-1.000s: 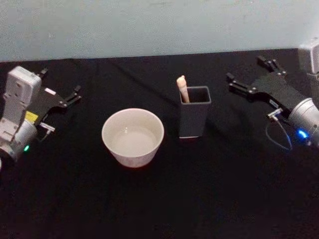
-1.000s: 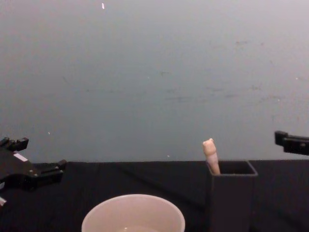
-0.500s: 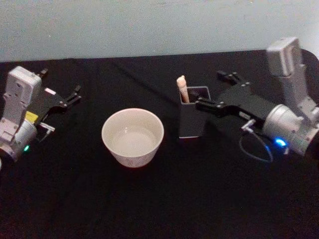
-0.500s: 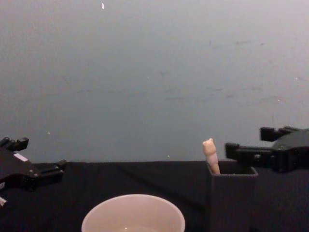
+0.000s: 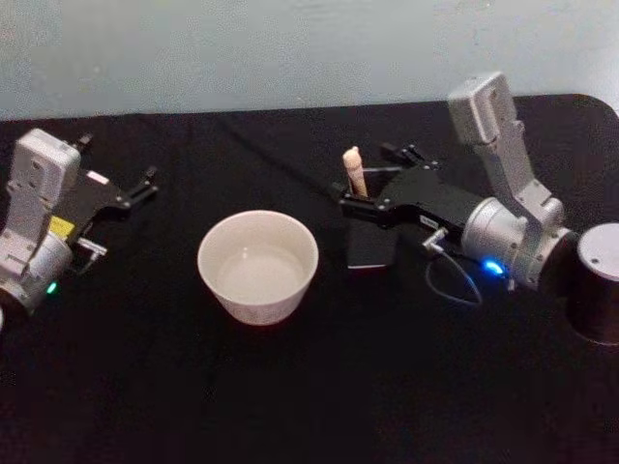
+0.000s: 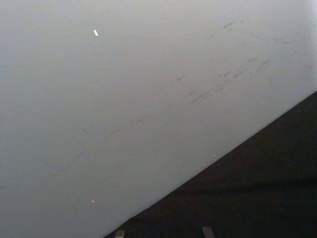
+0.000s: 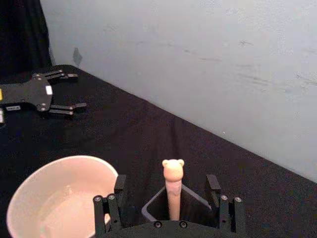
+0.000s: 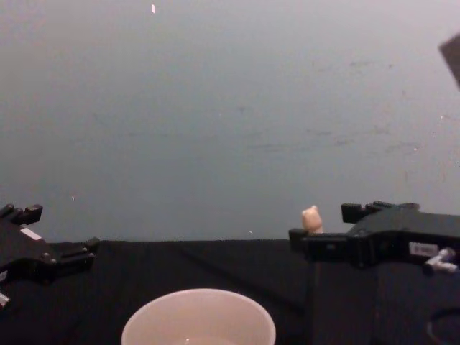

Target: Pick up the stirring spoon with one hand, stir inside the cup, then place it back in its original position.

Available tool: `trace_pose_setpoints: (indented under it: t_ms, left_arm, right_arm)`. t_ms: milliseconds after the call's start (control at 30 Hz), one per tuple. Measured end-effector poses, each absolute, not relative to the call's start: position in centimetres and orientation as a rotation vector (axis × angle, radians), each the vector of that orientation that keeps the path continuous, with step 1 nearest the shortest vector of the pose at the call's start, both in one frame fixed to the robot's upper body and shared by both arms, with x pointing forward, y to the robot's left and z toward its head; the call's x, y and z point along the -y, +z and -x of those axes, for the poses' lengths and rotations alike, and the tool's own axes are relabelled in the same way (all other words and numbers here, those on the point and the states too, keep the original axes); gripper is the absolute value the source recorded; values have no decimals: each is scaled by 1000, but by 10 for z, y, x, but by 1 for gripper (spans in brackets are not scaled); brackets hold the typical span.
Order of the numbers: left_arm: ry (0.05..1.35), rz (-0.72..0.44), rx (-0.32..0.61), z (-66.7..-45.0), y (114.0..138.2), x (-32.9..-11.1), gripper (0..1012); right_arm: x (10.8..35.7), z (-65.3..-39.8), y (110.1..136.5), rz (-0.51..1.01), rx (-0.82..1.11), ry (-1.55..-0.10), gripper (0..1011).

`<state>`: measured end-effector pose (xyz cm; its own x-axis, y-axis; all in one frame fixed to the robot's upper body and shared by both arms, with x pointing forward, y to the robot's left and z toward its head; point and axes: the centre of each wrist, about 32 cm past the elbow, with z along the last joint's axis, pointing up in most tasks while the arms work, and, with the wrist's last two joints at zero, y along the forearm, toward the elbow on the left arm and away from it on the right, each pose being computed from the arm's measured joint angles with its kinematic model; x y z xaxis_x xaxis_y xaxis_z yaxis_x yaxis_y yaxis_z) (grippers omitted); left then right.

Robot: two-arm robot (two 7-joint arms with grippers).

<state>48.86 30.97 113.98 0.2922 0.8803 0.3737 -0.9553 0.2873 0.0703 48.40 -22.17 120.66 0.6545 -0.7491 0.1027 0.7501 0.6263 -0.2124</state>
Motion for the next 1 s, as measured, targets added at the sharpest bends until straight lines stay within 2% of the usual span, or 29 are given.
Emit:
trace_pose_setpoints:
  t_ms: [500, 1000]
  left_arm:
    - [1248, -304, 285, -489, 1140, -310, 1001]
    - [1248, -304, 285, -489, 1140, -310, 1001]
  right_arm:
    - [204, -502, 1202, 270, -3, -883, 1002]
    - [198, -512, 1204, 275, -32, -900, 1002]
